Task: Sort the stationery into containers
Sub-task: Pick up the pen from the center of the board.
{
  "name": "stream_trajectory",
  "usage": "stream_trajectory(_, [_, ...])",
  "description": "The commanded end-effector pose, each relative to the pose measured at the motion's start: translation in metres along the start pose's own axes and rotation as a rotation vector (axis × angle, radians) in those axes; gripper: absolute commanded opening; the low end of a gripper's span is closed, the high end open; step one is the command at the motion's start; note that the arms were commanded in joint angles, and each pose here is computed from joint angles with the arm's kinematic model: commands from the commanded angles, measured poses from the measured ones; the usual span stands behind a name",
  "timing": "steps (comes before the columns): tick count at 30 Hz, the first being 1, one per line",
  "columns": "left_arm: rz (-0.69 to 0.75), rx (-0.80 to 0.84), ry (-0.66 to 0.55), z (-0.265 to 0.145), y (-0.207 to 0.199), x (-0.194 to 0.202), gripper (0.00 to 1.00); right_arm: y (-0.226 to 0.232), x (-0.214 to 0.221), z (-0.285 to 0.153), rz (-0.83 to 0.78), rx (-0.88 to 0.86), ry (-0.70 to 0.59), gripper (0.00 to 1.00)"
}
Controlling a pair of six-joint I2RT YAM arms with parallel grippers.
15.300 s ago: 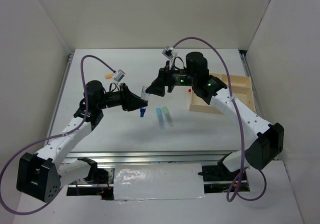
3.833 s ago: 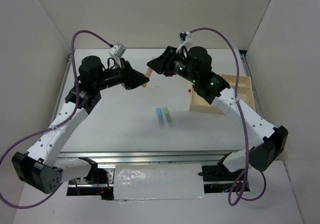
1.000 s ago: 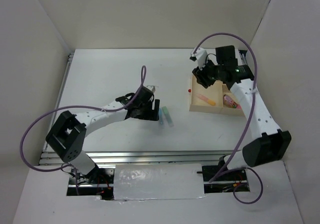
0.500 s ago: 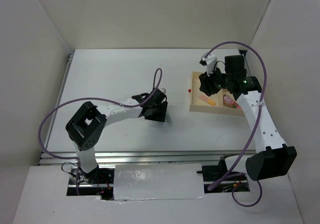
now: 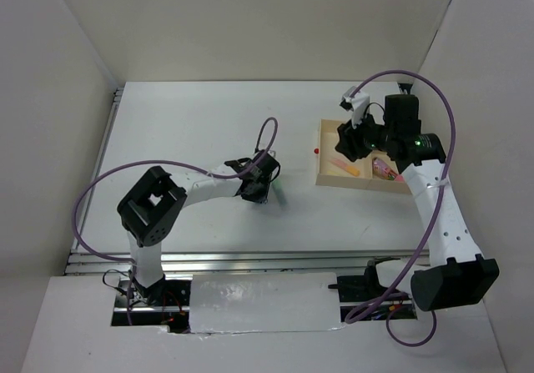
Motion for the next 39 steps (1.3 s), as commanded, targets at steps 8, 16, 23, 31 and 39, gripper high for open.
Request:
stream_trajectory(8, [0.052, 0.386, 0.003, -0.063, 0.036, -0.049, 0.0, 0.04, -0.022, -0.009, -0.398, -0.099, -0.131, 0.53])
stream_trajectory(16, [0.057, 0.943, 0.278, -0.134, 0.012, -0.05, 0.0, 0.12, -0.054, -0.013, -0.852, -0.312, -0.39, 0.53])
stream_trajectory(23, [0.105, 1.067, 0.339, -0.16, 0.007, -0.033, 0.0, 0.174, -0.056, 0.02, -1.213, -0.473, -0.374, 0.54])
stream_trajectory(31, [0.143, 1.103, 0.358, -0.179, 0.014, -0.019, 0.01, 0.19, -0.048, 0.05, -1.342, -0.541, -0.32, 0.54])
stream_trajectory(39, [0.124, 1.1, 0.378, -0.179, 0.019, -0.012, 0.0, 0.178, -0.06, 0.044, -1.336, -0.509, -0.336, 0.54])
Point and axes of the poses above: each gripper's point midway between its finger pads, its own z axis out along the fingers, its own y axis along the line the jaws close on, x = y × z, the point moved 9 cm from there along -z, back along the fingers, and after that the axes turned 13 degrees about -z, right-handed, at the moved point
